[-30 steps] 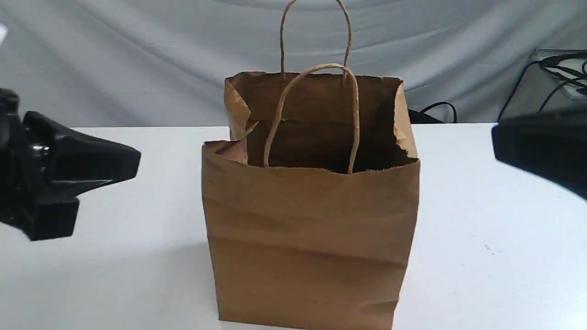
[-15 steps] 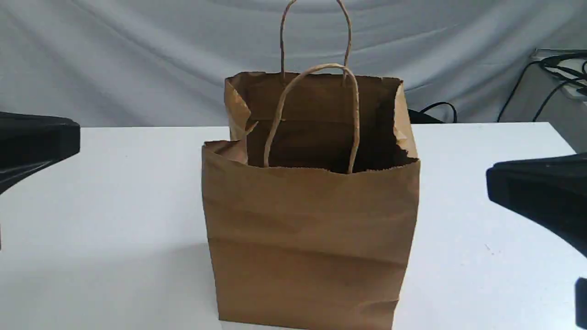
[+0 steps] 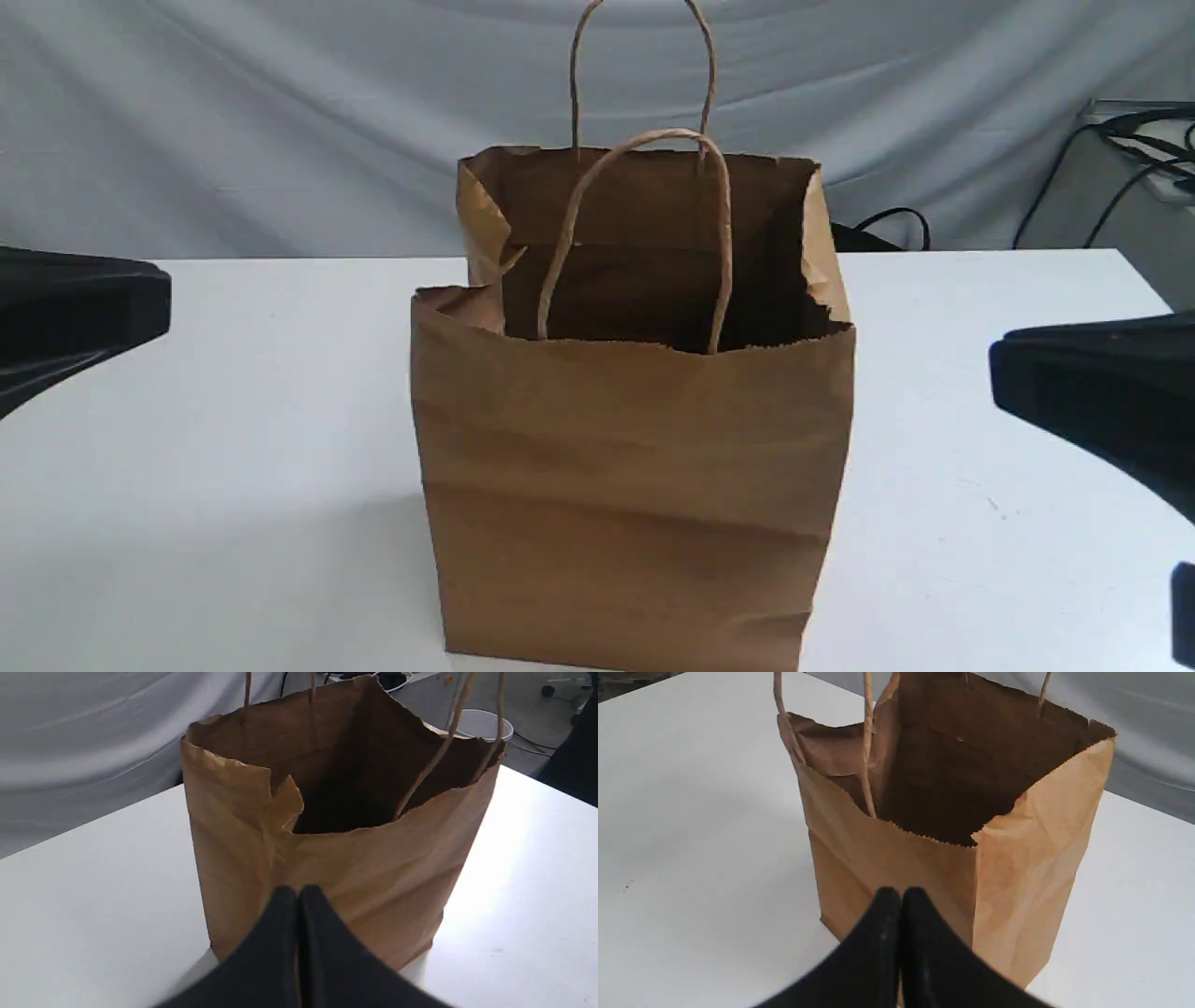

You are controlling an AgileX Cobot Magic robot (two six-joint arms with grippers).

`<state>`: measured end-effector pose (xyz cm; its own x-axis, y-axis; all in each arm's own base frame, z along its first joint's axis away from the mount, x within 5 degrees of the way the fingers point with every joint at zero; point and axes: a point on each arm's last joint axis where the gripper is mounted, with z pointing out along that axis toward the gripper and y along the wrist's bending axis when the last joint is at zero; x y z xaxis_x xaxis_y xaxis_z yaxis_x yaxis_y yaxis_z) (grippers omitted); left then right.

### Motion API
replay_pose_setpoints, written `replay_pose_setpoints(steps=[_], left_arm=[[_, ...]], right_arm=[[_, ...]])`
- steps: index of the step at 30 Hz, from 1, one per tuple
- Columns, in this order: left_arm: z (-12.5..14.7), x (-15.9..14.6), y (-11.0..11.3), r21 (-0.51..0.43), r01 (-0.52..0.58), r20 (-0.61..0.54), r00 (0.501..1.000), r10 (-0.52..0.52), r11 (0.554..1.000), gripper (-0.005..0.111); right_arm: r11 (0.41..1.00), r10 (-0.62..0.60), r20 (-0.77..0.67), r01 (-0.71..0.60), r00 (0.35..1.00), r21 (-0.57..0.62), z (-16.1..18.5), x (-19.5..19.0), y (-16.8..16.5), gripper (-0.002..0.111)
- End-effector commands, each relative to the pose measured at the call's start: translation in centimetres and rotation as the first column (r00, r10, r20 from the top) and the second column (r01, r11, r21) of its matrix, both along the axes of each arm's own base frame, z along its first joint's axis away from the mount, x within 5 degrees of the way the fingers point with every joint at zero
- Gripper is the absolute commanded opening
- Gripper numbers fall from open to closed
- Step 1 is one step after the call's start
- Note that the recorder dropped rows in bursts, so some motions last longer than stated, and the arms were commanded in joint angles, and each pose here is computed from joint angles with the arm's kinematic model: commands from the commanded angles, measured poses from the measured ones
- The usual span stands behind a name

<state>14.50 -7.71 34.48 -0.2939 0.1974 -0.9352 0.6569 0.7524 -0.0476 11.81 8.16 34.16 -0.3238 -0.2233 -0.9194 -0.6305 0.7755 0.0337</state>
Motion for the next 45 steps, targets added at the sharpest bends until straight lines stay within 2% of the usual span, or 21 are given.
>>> replay_pose_setpoints(steps=[1,8,12,14,18,22,30,39,45], left_arm=[[0.0,-0.2,-0.1,-0.007,0.006,0.000,1.000,-0.006,1.000,0.000],[0.0,-0.2,-0.1,-0.007,0.006,0.000,1.000,-0.006,1.000,0.000],[0.0,-0.2,-0.1,-0.005,0.007,0.001,1.000,-0.007,1.000,0.000],[0.0,-0.2,-0.1,-0.003,0.007,0.001,1.000,-0.007,1.000,0.000],[0.0,-0.2,-0.1,-0.003,0.007,0.001,1.000,-0.007,1.000,0.000],[0.0,-0.2,-0.1,-0.003,0.007,0.001,1.000,-0.007,1.000,0.000],[0.0,-0.2,-0.1,-0.003,0.007,0.001,1.000,-0.007,1.000,0.000],[0.0,-0.2,-0.1,-0.003,0.007,0.001,1.000,-0.007,1.000,0.000],[0.0,-0.1,-0.1,0.001,0.007,0.002,1.000,-0.007,1.000,0.000]], right_arm=[[1.000,-0.004,0.006,0.004,1.000,0.015,0.0,-0.1,0.0,0.000],[0.999,-0.016,0.026,0.015,1.000,0.038,0.2,0.0,0.0,0.000],[0.985,-0.123,0.175,0.098,0.977,0.141,1.8,0.8,-0.6,0.000],[0.964,-0.200,0.197,0.156,0.960,0.215,1.6,1.3,-1.1,0.000],[0.939,-0.296,0.195,0.248,0.935,0.238,-0.9,1.3,-2.4,0.000],[0.905,-0.392,0.222,0.330,0.893,0.269,-3.2,-0.5,-4.3,0.000],[0.815,-0.569,0.313,0.469,0.760,0.341,-6.1,-4.6,-7.2,0.000],[0.767,-0.639,0.363,0.524,0.679,0.370,-9.3,-7.0,-7.8,0.000],[0.754,-0.655,0.347,0.551,0.671,0.358,-10.0,-6.8,-8.0,0.000]])
